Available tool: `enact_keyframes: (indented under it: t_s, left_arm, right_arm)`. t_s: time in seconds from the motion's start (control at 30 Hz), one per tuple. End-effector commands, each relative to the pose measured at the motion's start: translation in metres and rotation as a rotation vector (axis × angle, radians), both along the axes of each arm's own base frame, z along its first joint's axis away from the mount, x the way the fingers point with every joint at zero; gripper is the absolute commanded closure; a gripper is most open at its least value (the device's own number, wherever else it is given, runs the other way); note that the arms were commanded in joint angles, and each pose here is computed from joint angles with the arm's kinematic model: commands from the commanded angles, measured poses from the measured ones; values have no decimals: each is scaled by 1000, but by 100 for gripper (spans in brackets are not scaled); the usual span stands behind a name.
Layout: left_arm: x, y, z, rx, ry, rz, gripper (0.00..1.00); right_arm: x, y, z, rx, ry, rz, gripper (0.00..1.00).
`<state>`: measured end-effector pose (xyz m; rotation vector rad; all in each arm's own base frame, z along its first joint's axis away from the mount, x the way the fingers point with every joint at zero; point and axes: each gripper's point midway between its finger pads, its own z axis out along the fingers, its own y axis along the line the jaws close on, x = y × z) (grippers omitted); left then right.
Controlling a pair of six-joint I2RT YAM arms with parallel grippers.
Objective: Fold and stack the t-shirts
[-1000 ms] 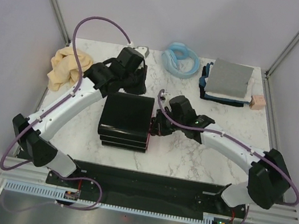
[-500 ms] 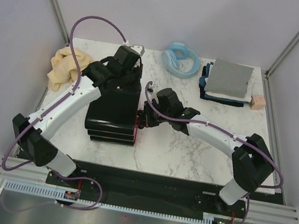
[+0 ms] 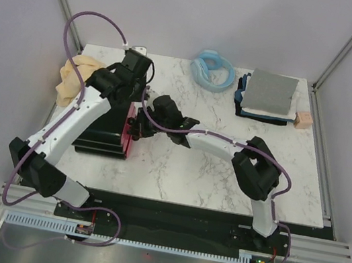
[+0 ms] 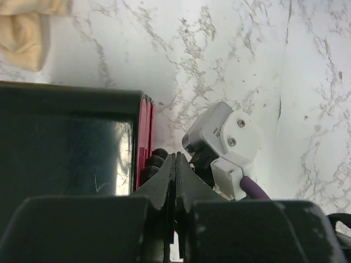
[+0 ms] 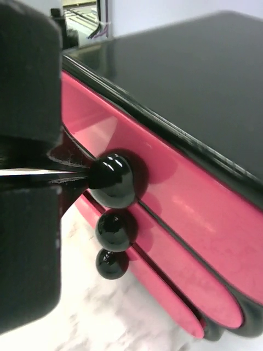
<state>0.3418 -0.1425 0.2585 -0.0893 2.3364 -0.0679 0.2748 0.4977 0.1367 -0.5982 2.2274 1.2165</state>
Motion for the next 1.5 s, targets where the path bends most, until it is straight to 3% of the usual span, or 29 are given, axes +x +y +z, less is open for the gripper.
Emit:
enact_keyframes:
  t_s: [0.0, 0.23, 0.43, 0.57, 0.8, 1.0, 1.17, 1.47]
  left_arm:
    - [-12, -7, 34, -90, -98, -42, 98]
    - [-5, -3, 13, -66, -48, -39, 98]
    - [18, -13, -38, -8, 51, -46, 98]
    - [40, -18, -63, 24, 93, -21, 98]
    - [75, -5, -96, 126, 133, 110, 98]
    - [93, 12, -111, 132, 173, 228, 98]
    - [73, 33, -119, 168, 282, 328, 98]
    - [32, 59, -121, 179, 342, 366, 98]
  right_arm:
    - [-18, 40, 20, 101, -29, 100, 100]
    - [2, -31, 39, 23, -99, -64, 100]
    - [9, -106, 61, -26, -123, -238, 100]
    - [5, -145, 49, -66, -96, -306, 100]
    - [-2, -175, 63, -46, -108, -375, 100]
    - [-9, -189, 54, -74, -95, -390, 100]
    - [-16, -198, 47, -82, -77, -407, 100]
    - [-16, -194, 37, -101, -55, -383, 100]
